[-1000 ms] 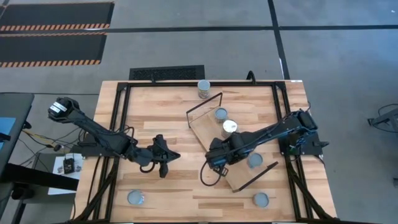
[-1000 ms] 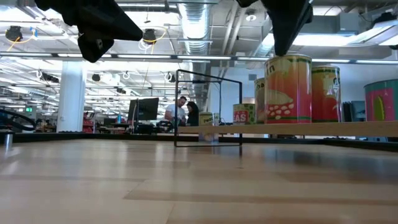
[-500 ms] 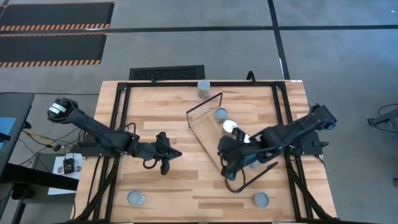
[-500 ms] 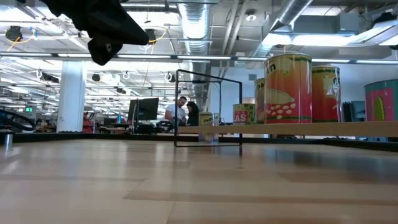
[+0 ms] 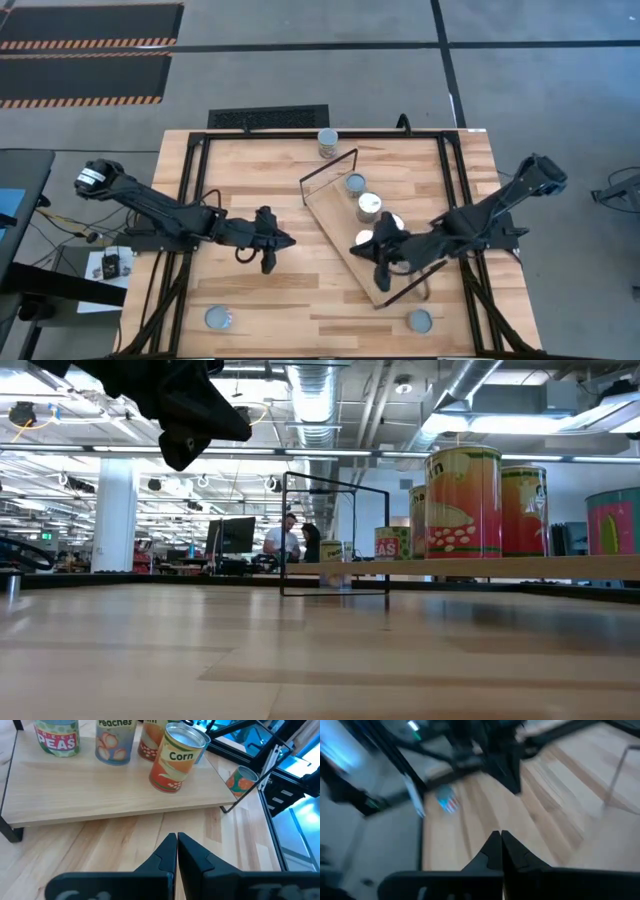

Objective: Pick and place cans onto a shelf
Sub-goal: Put the canned carrots on the shelf

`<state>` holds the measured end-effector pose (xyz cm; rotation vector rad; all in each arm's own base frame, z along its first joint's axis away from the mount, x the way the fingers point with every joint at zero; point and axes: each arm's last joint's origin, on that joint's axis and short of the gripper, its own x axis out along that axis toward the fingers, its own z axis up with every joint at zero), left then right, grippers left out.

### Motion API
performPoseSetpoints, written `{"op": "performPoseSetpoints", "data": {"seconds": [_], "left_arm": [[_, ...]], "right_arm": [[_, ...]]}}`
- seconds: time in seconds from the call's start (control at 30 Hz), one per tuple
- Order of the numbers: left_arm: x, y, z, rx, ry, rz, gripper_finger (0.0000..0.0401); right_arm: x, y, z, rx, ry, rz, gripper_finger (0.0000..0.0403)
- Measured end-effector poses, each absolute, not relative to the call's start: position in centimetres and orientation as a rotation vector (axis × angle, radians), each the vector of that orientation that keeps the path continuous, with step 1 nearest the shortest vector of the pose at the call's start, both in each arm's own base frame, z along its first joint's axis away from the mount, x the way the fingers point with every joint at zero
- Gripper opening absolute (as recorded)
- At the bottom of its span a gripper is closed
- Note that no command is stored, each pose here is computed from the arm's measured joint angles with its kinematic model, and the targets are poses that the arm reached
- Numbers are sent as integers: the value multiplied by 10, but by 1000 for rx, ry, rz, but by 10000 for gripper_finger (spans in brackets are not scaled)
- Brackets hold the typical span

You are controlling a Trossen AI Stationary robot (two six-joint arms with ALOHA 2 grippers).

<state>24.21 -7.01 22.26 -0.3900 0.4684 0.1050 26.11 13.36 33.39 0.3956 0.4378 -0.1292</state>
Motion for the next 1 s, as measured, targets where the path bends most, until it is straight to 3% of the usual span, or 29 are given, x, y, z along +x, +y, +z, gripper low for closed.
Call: {"op": "performPoseSetpoints", "data": {"seconds": [0.33, 0.6, 0.8, 1.0], "left_arm": [[242, -70, 223, -509, 473, 156, 0], [232, -78, 260, -448, 687, 381, 0], [224, -92, 290, -518, 791, 404, 0], [222, -119, 296, -585, 979, 414, 0]], "right_arm": [[208, 84, 318, 423, 243, -95, 3], [176, 50, 334, 312, 183, -71, 4], [166, 28, 339, 227, 185, -70, 7], [168, 15, 334, 175, 234, -33, 5]]}}
